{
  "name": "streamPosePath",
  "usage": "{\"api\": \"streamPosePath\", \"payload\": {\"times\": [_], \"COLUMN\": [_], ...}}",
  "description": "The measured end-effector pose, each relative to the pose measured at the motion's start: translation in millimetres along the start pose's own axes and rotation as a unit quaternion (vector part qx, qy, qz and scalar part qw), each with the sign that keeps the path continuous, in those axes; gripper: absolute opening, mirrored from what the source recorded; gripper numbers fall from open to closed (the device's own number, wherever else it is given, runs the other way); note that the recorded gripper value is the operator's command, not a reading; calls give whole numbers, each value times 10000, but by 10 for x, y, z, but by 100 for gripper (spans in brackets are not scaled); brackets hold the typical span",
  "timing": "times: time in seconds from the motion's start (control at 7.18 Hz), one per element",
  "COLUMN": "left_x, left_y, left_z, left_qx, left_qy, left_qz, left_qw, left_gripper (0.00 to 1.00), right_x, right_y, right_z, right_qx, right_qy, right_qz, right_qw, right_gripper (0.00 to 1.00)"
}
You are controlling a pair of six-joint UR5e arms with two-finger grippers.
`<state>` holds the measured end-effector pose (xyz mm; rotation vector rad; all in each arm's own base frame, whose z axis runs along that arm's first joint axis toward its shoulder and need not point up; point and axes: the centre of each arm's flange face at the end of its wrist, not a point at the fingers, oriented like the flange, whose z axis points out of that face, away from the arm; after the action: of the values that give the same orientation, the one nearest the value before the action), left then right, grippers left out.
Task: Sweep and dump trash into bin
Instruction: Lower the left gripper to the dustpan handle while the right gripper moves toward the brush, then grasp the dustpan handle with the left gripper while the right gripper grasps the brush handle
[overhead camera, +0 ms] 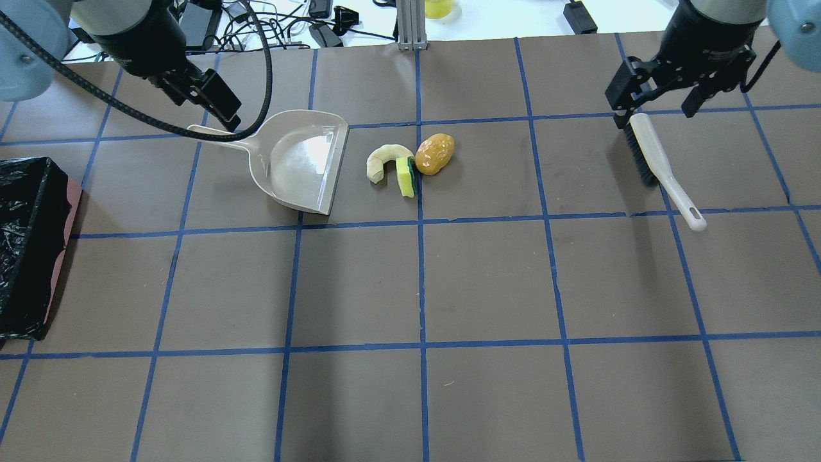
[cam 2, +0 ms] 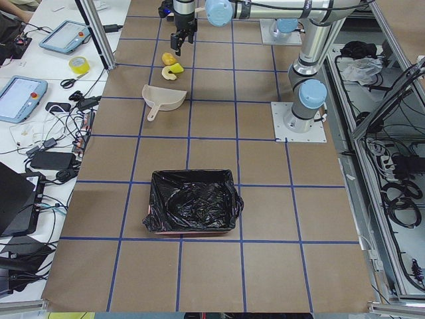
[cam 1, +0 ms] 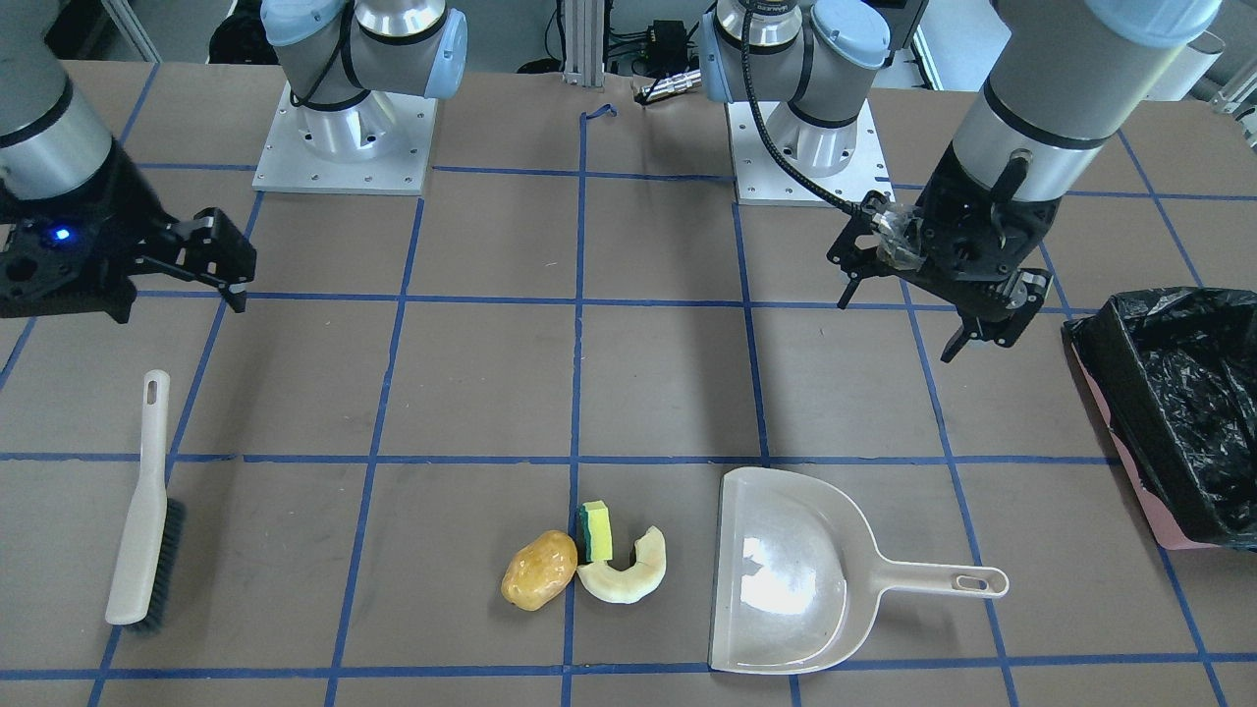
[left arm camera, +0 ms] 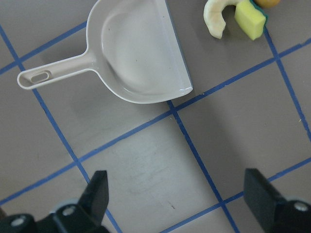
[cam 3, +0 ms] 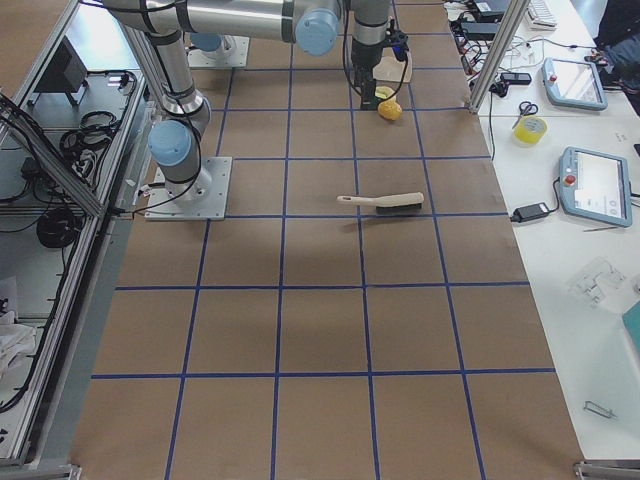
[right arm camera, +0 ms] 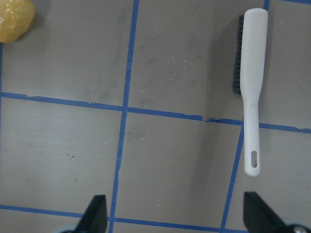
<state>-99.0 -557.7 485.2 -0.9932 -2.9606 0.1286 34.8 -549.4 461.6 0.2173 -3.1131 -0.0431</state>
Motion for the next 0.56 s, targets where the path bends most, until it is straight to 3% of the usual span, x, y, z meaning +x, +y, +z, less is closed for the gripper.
{"api": "streamPosePath", "payload": {"times": [0.28,0.42,0.56], "left_x": [-269,-500,-745], "left_y": [-98,-75,-37], "left_z": [319,498,706], "left_qx": [-105,-173,-237], "left_qy": [113,219,326], "left_qz": [1446,2036,2722], "left_qw": [9894,9787,9614], "left_gripper": [100,100,100], "right_x": [685,960,1131], "right_y": [-139,-140,-76], "right_z": [499,821,1177], "right_qx": [-271,-277,-279], "right_qy": [-44,-64,-83], "right_qz": [-194,-296,-414], "right_qw": [9994,9992,9987], "right_gripper": [100,100,100]}}
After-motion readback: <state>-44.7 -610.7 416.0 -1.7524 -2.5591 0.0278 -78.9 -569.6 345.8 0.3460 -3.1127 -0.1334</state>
